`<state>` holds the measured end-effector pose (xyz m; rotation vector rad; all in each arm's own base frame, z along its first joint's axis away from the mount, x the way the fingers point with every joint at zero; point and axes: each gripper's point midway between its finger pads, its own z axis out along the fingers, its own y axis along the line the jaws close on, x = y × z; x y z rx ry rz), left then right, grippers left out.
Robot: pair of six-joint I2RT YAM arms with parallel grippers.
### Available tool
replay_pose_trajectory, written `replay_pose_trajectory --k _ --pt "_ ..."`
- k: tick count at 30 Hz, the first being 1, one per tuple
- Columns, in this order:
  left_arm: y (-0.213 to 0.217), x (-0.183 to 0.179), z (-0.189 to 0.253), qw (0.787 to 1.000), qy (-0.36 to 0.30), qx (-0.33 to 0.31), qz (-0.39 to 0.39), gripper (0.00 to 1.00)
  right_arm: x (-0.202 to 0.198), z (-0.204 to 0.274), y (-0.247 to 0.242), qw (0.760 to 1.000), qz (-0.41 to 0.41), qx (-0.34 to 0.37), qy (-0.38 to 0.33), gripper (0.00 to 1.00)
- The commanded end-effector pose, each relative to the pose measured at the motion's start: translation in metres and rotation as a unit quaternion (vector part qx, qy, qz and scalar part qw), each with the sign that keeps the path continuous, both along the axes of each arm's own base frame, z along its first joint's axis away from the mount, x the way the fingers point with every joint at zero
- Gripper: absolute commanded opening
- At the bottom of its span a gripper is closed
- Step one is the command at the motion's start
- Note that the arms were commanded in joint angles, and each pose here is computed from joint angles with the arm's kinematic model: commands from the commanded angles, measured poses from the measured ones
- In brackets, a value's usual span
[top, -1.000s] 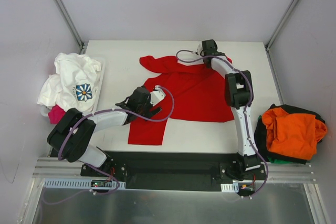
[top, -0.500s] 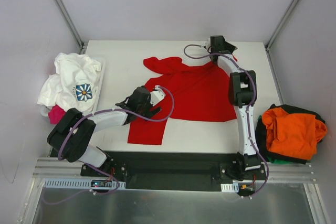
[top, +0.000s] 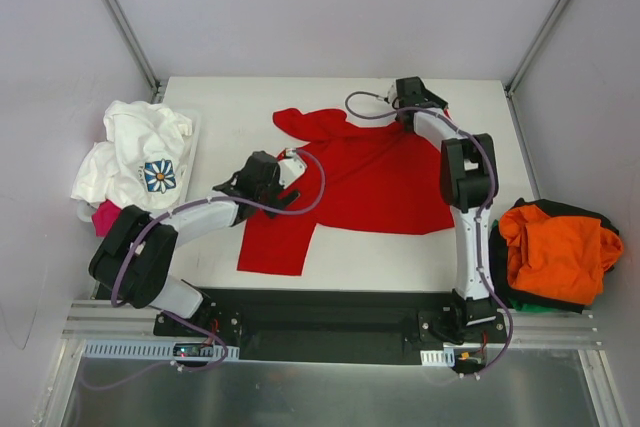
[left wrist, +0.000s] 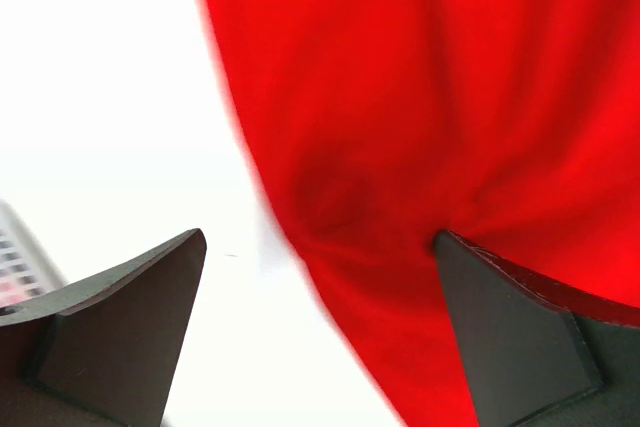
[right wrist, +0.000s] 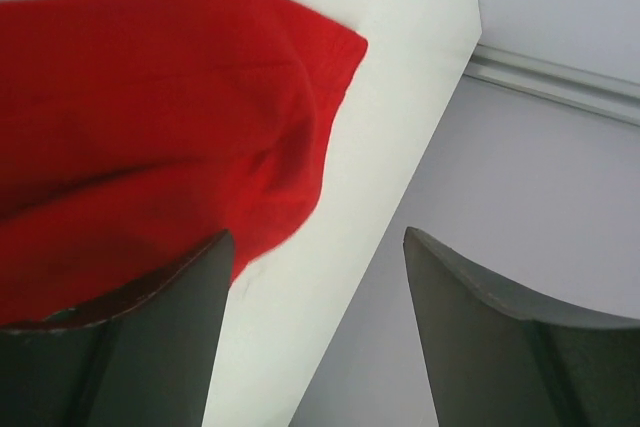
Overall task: Fold and stack the t-shirts
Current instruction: Flatten out the tshirt
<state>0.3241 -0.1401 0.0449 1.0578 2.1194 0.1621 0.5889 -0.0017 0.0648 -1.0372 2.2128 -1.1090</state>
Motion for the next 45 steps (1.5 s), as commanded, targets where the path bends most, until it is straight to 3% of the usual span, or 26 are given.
replay_pose_trajectory --k 1,8,15,16,24,30,34,45 --pt "-0.004 0.045 0.074 0.996 -0.075 -0.041 0.006 0.99 -0.022 0.085 0.025 0.991 -0.013 0.108 -0.078 0.74" --pt "-0.032 0.077 0.134 0.989 -0.109 -0.095 -0.019 0.99 -0.075 0.089 0.042 0.986 -0.005 0.157 -0.054 0.80" --pt "-0.034 0.140 0.085 0.995 -0.062 -0.073 -0.011 0.99 -0.139 0.067 0.060 0.982 -0.001 0.189 0.014 0.82" --pt "-0.038 0.157 0.096 0.994 -0.077 -0.076 -0.010 1.00 -0.150 0.061 0.062 0.979 -0.005 0.201 0.028 0.82" --pt "-0.044 0.230 0.076 0.995 -0.052 -0.084 -0.013 0.99 -0.201 0.082 0.052 0.973 -0.020 0.226 0.034 0.84" --pt "-0.052 0.236 0.059 0.995 -0.032 -0.089 -0.020 0.99 -0.221 0.068 0.045 0.974 -0.033 0.215 0.055 0.84" --pt "-0.056 0.222 0.055 0.994 -0.010 -0.107 -0.029 0.99 -0.227 0.062 0.052 0.974 -0.027 0.215 0.070 0.85" --pt "-0.073 0.212 0.037 0.989 0.028 -0.128 -0.063 0.99 -0.222 0.053 0.069 0.975 -0.017 0.206 0.085 0.85"
